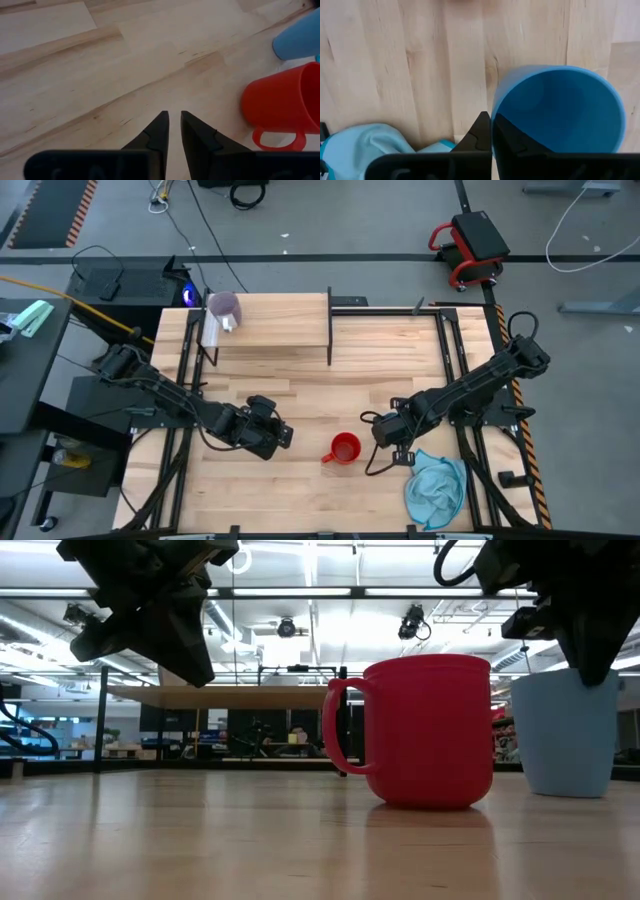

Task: Stack small to large cups/mugs on shelf
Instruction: Put the blue cup on the shelf

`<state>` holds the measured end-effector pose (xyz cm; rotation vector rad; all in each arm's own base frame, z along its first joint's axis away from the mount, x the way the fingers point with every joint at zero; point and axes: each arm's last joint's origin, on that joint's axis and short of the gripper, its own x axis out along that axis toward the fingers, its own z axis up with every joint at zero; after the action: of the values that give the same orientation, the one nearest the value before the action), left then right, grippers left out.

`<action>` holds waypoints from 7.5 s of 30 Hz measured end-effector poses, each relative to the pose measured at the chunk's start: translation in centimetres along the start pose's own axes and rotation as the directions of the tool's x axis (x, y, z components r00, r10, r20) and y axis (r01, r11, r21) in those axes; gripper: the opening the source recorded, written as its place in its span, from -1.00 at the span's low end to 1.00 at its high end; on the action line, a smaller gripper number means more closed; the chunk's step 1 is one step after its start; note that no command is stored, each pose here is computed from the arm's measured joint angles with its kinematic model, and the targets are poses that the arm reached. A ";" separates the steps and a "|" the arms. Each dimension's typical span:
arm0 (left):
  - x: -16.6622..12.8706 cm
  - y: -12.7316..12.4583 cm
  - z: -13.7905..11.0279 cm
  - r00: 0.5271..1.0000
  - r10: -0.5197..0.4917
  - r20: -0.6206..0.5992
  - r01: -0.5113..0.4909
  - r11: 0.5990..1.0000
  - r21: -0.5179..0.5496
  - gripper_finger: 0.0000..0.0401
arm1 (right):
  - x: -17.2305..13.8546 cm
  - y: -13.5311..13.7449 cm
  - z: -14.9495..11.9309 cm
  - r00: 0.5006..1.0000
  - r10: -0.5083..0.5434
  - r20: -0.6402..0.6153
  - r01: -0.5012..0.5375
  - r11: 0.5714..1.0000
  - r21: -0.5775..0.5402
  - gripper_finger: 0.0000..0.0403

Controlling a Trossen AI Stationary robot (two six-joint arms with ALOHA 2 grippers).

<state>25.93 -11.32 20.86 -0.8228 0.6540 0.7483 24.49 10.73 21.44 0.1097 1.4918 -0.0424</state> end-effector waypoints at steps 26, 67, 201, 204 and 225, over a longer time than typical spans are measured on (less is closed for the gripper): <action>0.0 0.0 0.0 1.000 0.000 0.000 0.000 1.000 0.007 -0.70 | 0.2 -0.1 -0.2 1.000 0.004 0.002 -0.004 1.000 0.019 -0.73; 0.0 0.0 0.0 1.000 0.001 -0.001 -0.001 1.000 0.007 -0.65 | -5.6 -6.1 -0.2 0.999 -0.041 0.026 0.036 0.986 0.165 -0.45; -5.7 3.7 -2.1 0.977 0.157 -0.144 -0.164 0.986 -0.042 -0.79 | -3.2 -11.0 24.4 0.983 0.047 0.179 -0.024 0.992 -0.128 -0.99; -5.6 3.7 -2.1 0.977 0.160 -0.143 -0.167 0.985 -0.041 -0.80 | -2.8 -10.9 24.9 0.977 0.049 0.207 -0.024 0.992 -0.124 -0.99; -5.4 3.7 -1.8 0.976 0.167 -0.139 -0.176 0.983 -0.055 -0.79 | -2.7 -12.9 24.6 0.985 0.039 0.171 -0.027 0.997 -0.070 -0.99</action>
<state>19.50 -12.89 22.52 -0.8909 0.8319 0.8801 47.43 -4.63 25.37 0.0745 1.3170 0.0243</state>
